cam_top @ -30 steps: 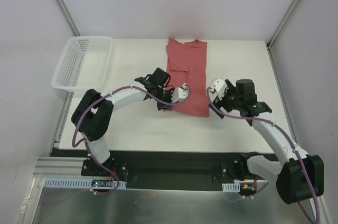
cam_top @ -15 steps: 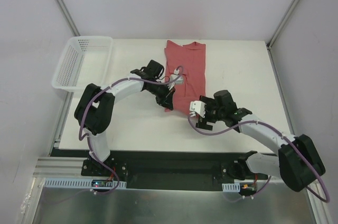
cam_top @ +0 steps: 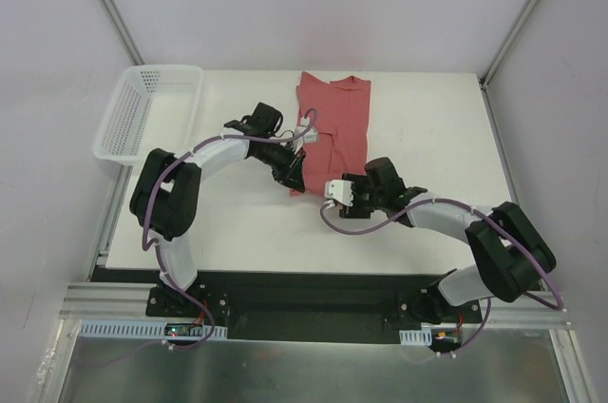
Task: Roll the t-shirts
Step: Roll the T-shirt to the center of the board.
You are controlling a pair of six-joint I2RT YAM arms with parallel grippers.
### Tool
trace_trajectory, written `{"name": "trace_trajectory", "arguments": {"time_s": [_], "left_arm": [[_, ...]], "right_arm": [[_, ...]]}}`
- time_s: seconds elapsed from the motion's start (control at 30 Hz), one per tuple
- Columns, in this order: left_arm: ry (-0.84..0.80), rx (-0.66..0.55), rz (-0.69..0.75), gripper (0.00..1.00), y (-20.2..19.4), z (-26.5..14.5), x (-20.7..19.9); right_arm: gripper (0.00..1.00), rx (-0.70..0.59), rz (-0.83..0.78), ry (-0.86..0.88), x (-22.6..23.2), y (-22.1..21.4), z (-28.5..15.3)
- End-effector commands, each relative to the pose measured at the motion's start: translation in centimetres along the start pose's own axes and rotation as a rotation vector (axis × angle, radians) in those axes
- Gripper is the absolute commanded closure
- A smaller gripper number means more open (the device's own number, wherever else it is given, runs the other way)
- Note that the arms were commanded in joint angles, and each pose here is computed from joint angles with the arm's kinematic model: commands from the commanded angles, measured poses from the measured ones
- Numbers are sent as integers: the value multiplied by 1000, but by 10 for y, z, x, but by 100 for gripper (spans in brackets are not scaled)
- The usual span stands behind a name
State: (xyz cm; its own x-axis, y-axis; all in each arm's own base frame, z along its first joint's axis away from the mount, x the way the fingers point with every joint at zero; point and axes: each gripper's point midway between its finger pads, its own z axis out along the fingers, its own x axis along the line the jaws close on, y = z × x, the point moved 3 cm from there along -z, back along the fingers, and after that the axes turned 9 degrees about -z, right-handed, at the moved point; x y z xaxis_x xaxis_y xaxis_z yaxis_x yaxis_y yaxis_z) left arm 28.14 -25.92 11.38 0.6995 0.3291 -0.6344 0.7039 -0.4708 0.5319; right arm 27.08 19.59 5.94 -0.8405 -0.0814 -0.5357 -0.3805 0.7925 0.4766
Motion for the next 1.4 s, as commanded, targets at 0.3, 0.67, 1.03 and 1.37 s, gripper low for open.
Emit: {"name": "trace_trajectory", "arguments": {"time_s": [0.3, 0.67, 1.03, 1.37], "left_arm": [[331, -141, 545, 34, -25, -22, 5], [441, -156, 912, 34, -33, 18, -6], [566, -52, 1024, 62, -34, 37, 23], [277, 108, 766, 100, -51, 14, -21]], "right_arm": [[77, -13, 6, 28, -19, 13, 1], [80, 10, 161, 90, -23, 5, -4], [80, 5, 171, 120, -11, 3, -10], [82, -6, 226, 286, 19, 7, -43]]}}
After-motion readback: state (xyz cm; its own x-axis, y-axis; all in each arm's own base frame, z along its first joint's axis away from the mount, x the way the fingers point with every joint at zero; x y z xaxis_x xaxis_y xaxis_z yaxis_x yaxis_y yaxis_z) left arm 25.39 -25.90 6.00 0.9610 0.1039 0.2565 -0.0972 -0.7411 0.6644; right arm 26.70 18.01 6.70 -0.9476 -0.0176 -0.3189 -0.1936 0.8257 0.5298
